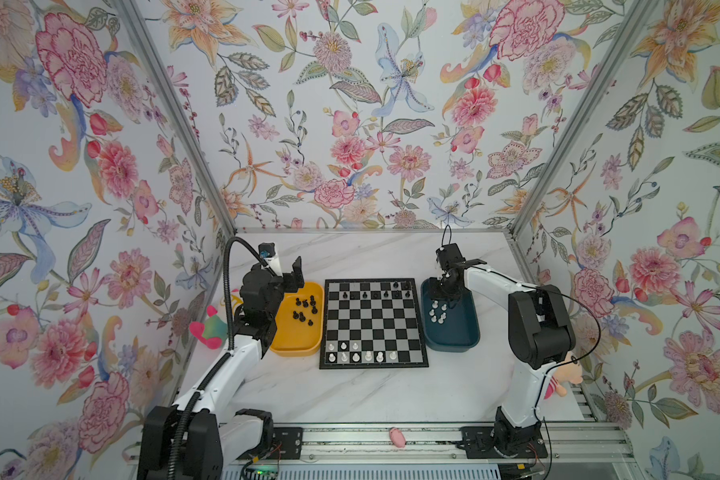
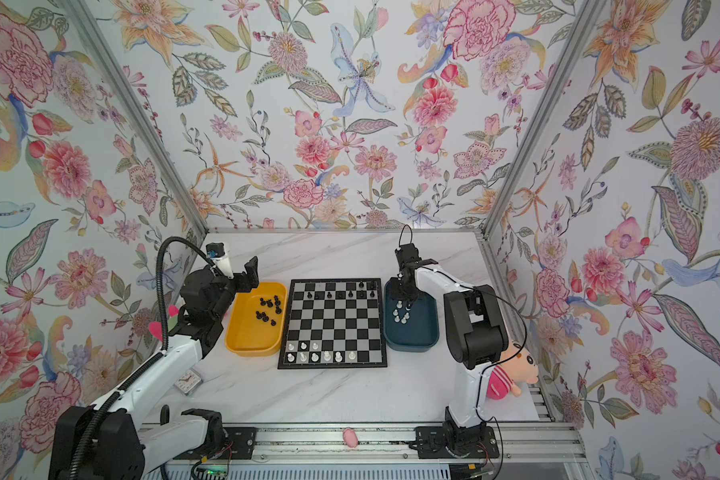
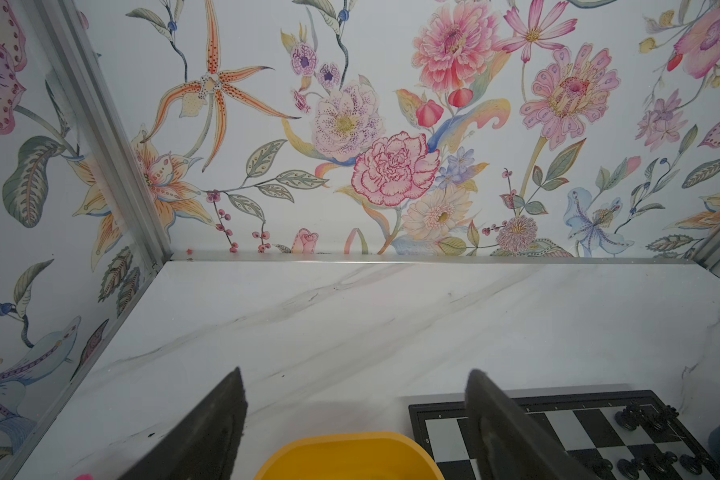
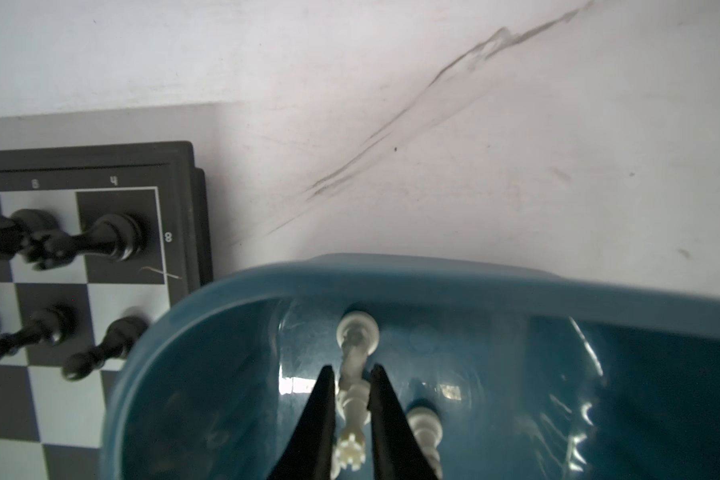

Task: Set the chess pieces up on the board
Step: 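Lower the right gripper and grasp a white piece in the teal tray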

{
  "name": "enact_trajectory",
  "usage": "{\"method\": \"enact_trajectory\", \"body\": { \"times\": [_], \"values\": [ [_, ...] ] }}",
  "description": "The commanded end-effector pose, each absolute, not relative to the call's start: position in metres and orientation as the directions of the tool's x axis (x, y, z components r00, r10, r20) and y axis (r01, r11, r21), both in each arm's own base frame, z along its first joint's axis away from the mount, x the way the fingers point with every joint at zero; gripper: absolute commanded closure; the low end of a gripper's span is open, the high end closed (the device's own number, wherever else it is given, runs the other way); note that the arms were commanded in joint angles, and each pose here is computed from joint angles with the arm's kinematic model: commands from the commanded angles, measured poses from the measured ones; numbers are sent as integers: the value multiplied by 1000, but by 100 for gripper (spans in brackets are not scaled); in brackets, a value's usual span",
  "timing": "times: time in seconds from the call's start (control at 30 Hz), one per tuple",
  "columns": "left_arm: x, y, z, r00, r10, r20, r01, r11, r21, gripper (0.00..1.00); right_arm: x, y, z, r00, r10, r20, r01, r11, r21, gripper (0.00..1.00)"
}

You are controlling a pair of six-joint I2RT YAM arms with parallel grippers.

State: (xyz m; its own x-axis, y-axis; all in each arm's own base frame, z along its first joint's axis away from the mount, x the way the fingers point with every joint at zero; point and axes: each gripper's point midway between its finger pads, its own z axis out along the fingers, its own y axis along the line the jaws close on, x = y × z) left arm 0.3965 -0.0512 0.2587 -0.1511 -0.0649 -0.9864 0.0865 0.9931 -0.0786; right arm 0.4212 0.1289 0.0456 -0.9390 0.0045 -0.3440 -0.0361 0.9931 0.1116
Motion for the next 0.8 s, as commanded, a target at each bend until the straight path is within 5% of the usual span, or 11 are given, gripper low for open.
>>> {"method": "enact_trajectory", "body": {
  "times": [0.0,0.77],
  "values": [
    [396,-56,259,-137,-53,-989,109,992,-68,16,427,128,47,-938,15,-347,-21,995,100,82],
    [395,-57,261,-134,-51,-990,118,991,-67,16,430,126,40,-942,25,-334,-8,995,96,86]
  ]
}}
